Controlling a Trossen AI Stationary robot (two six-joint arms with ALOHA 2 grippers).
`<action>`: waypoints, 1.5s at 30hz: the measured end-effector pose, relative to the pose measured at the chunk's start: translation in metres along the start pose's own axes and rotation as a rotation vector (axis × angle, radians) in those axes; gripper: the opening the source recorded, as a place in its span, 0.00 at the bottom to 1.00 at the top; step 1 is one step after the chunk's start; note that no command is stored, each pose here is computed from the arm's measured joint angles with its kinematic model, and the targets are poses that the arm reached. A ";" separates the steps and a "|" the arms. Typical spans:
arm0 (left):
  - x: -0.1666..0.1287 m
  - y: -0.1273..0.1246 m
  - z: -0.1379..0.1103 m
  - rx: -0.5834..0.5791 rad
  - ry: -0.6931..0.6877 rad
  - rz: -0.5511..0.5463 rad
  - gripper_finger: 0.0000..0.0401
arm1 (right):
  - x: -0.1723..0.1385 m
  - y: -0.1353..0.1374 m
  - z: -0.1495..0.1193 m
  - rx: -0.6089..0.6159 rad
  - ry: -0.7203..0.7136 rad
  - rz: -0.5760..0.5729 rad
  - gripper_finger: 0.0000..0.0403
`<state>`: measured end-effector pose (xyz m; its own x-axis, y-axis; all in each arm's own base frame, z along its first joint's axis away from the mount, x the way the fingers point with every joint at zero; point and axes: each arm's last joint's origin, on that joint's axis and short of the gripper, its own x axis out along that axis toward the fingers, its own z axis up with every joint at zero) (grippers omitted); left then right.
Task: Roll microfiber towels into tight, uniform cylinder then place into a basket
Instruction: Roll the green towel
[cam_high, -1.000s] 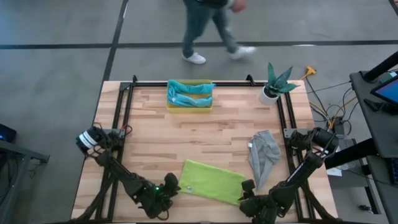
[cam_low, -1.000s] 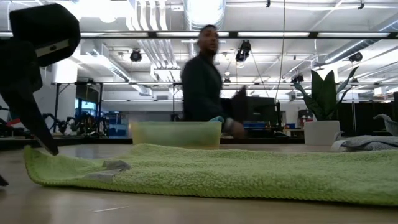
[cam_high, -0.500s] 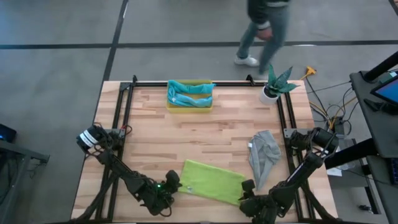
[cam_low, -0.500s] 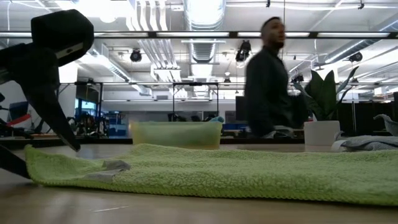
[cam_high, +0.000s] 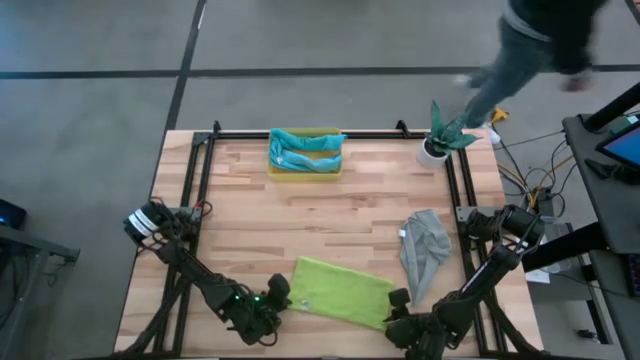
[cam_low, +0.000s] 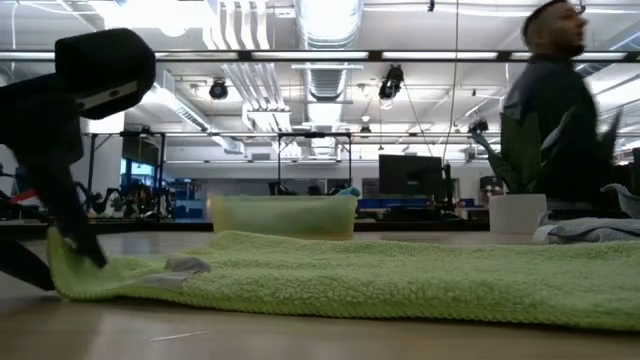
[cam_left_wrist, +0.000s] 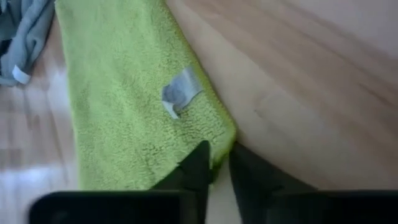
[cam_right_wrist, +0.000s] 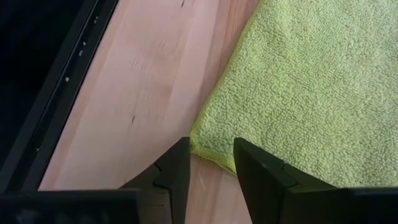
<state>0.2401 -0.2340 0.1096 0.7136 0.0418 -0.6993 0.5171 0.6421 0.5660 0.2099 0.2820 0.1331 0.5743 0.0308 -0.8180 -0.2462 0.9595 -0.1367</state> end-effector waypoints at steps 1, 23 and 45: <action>0.000 0.000 0.000 -0.009 -0.002 -0.008 0.07 | 0.000 0.000 0.000 -0.001 0.000 0.000 0.29; -0.001 0.001 0.002 -0.033 -0.015 -0.008 0.00 | 0.000 0.002 -0.001 -0.050 0.015 0.054 0.07; -0.028 0.024 0.007 -0.023 -0.023 0.138 0.00 | -0.019 -0.002 0.022 -0.234 -0.031 -0.212 0.02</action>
<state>0.2363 -0.2250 0.1460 0.7882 0.1134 -0.6049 0.4025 0.6485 0.6461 0.2170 0.2855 0.1611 0.6545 -0.1511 -0.7408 -0.2891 0.8553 -0.4300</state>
